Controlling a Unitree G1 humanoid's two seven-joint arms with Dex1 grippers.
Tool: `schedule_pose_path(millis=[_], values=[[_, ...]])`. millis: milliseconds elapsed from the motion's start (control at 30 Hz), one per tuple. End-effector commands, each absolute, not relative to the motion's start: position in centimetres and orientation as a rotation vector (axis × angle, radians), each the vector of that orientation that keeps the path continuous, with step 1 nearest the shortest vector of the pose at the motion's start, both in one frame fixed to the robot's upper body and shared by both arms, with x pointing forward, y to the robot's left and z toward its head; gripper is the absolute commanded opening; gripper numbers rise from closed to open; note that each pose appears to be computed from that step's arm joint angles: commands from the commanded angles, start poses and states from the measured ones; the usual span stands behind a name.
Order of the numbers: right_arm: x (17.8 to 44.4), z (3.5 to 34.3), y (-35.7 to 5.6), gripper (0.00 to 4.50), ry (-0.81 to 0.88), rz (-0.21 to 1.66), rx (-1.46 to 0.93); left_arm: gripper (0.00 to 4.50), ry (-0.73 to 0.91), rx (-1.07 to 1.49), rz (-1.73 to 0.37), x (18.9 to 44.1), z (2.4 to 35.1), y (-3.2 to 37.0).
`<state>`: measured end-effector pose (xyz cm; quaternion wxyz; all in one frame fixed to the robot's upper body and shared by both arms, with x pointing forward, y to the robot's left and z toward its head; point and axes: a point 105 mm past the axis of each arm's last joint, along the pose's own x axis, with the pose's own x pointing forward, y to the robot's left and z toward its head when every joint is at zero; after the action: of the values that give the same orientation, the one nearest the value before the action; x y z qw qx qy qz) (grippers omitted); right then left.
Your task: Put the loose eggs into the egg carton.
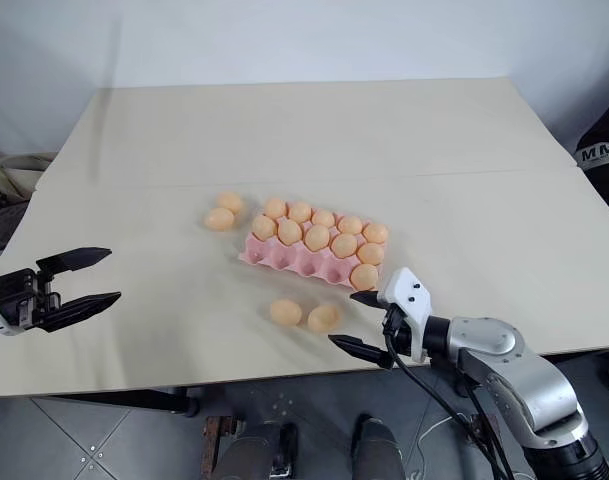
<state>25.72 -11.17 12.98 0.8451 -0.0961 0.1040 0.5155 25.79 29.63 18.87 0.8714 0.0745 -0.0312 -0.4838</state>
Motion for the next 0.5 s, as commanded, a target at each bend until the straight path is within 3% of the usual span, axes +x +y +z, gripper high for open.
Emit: schedule_pose_path(millis=[33,500], values=[[25.8,12.8,-10.1,4.50,0.188,1.145,-0.233,4.46,-0.116,0.177,-1.018,25.6,19.7,29.1],[28.5,12.1,-7.9,4.50,0.154,1.144,-0.294,4.46,-0.128,0.177,-1.005,25.3,19.7,29.0]])
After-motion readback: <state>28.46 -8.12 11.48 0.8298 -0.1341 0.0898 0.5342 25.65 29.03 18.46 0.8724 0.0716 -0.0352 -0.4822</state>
